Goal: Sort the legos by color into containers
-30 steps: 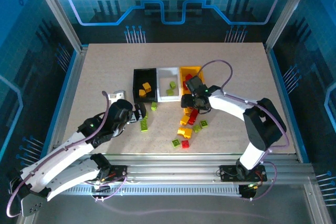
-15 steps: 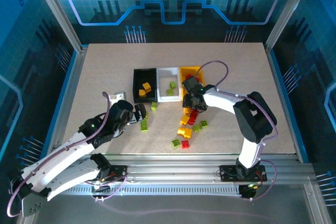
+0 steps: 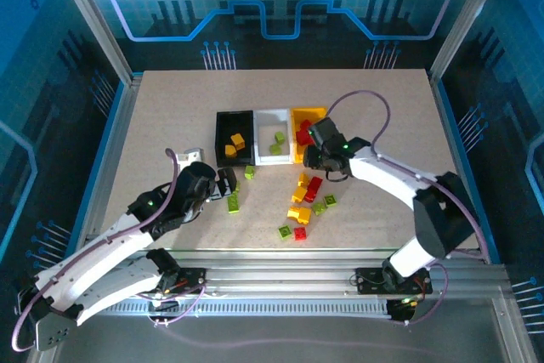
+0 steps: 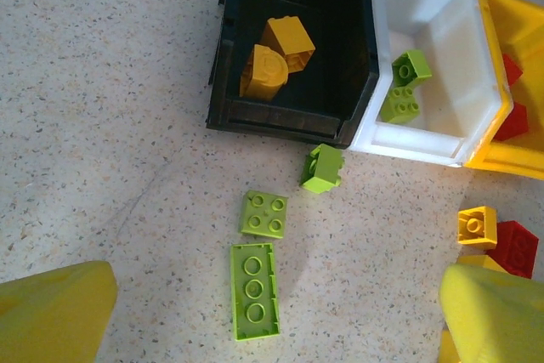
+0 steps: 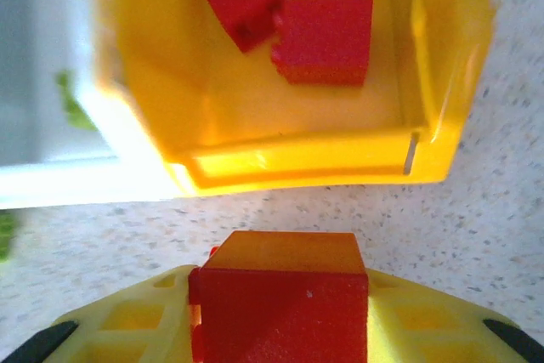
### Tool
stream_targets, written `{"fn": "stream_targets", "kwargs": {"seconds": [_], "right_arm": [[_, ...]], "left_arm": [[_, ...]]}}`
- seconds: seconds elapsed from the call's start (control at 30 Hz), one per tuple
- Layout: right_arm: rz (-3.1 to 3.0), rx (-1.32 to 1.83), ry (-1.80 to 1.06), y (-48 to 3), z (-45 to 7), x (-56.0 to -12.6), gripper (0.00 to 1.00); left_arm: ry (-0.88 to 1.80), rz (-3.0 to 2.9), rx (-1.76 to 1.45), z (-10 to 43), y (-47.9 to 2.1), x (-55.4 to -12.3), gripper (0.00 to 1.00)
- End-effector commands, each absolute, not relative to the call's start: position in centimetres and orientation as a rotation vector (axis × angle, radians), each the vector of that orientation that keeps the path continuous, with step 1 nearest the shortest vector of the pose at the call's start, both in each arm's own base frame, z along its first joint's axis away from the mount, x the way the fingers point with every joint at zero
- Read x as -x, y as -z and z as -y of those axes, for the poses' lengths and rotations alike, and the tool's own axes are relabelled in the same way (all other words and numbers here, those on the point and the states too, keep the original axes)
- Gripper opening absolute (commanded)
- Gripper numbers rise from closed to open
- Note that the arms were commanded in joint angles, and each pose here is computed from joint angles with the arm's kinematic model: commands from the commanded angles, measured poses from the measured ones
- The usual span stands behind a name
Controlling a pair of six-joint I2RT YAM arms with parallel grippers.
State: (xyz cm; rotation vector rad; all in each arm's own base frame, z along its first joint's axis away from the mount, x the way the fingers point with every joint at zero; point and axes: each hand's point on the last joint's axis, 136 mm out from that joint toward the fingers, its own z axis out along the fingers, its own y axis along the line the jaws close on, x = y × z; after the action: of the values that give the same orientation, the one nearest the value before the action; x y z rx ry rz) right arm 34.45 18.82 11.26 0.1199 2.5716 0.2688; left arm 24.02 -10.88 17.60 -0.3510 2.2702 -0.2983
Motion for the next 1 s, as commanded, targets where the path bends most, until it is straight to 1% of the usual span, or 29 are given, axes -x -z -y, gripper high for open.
{"fn": "stream_targets", "kwargs": {"seconds": [0.0,0.17,0.33,0.43,0.57,0.6,0.73,0.83,0.97], "right_arm": [[-2.543,-0.092,-0.272,-13.7,-18.3,-36.4,0.38],[-2.569,-0.150,-0.235,-12.9,-17.7,-41.1,0.38],[-2.600,-0.168,-0.189,-11.8,-17.6,-44.4,0.42],[-2.591,-0.156,-0.183,-12.2,-17.8,-45.7,0.49],[-2.578,-0.142,-0.180,-13.3,-17.8,-46.3,0.67],[-2.575,-0.144,-0.181,-13.6,-17.7,-46.0,0.70],[-2.569,-0.153,-0.215,-14.5,-17.3,-43.9,0.72],[-2.604,-0.152,-0.219,-14.1,-16.7,-40.4,0.72],[-2.715,-0.143,-0.194,-11.7,-15.4,-34.2,0.72]], "left_arm": [[0.304,-2.276,0.371,10.9,-17.1,-24.1,0.99],[0.315,-2.284,0.381,11.0,-16.9,-24.0,0.99],[0.323,-2.294,0.378,11.1,-16.8,-23.8,0.99],[0.320,-2.297,0.379,11.0,-16.7,-23.8,0.99],[0.322,-2.295,0.376,11.1,-16.7,-23.9,0.99],[0.321,-2.297,0.372,11.1,-16.6,-23.9,0.99],[0.316,-2.301,0.369,11.1,-16.6,-23.9,0.99],[0.315,-2.301,0.367,11.1,-16.6,-23.8,0.99],[0.310,-2.308,0.370,11.0,-16.4,-23.8,0.99]]}}
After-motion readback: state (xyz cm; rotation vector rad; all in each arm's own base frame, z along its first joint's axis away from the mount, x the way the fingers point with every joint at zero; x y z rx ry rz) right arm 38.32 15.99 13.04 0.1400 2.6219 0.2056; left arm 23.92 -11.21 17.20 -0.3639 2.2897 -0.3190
